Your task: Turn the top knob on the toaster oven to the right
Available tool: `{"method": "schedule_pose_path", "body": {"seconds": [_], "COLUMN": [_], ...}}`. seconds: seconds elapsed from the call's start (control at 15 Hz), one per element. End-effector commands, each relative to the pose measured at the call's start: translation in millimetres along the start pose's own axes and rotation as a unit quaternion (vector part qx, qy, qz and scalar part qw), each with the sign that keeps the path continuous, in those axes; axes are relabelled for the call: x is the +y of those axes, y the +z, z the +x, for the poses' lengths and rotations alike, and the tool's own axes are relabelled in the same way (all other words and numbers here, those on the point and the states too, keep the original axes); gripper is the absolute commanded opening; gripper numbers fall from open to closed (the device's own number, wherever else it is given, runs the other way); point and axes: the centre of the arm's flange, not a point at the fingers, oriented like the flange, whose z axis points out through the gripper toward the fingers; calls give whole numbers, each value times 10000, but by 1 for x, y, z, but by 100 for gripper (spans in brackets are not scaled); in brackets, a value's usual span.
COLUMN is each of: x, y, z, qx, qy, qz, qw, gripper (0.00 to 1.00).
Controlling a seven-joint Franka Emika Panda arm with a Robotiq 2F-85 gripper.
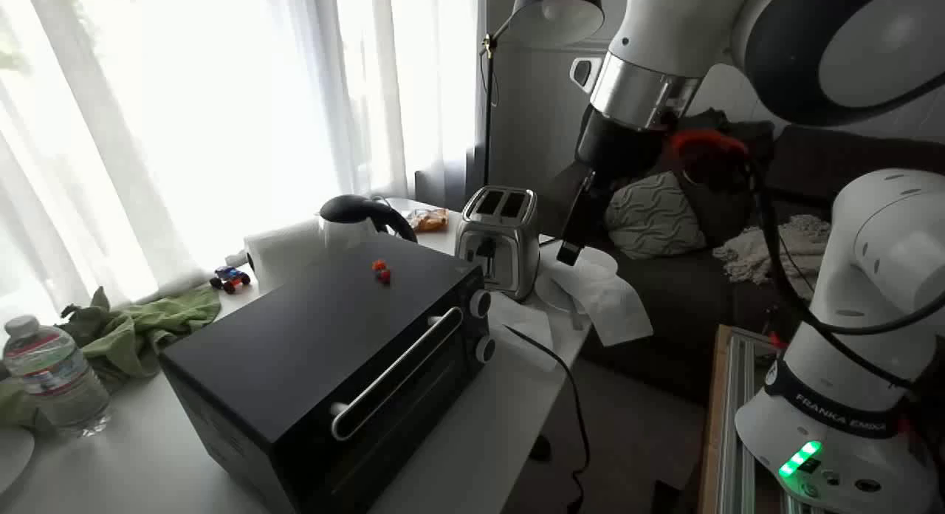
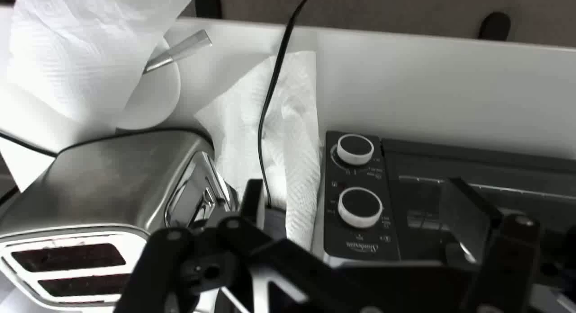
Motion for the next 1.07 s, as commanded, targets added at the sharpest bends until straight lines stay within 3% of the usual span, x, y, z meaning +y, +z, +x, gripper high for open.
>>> {"method": "schedule_pose_path", "body": {"seconds": [0.0,0.33,0.53,0.8,1.0], "x": [1,2,-7,-22,-29], "y": [8,18,11,12,28], "z": [-4,-6,24,48,57], "qx": [-100,-230,-351,-463,-671], "qy": [2,1,-490,-988,-1065], "qz": [-24,-45,-644,-964,-698], "qw": [9999,9997,9961,9893,9896], "gripper": [100,100,100,100,100]}}
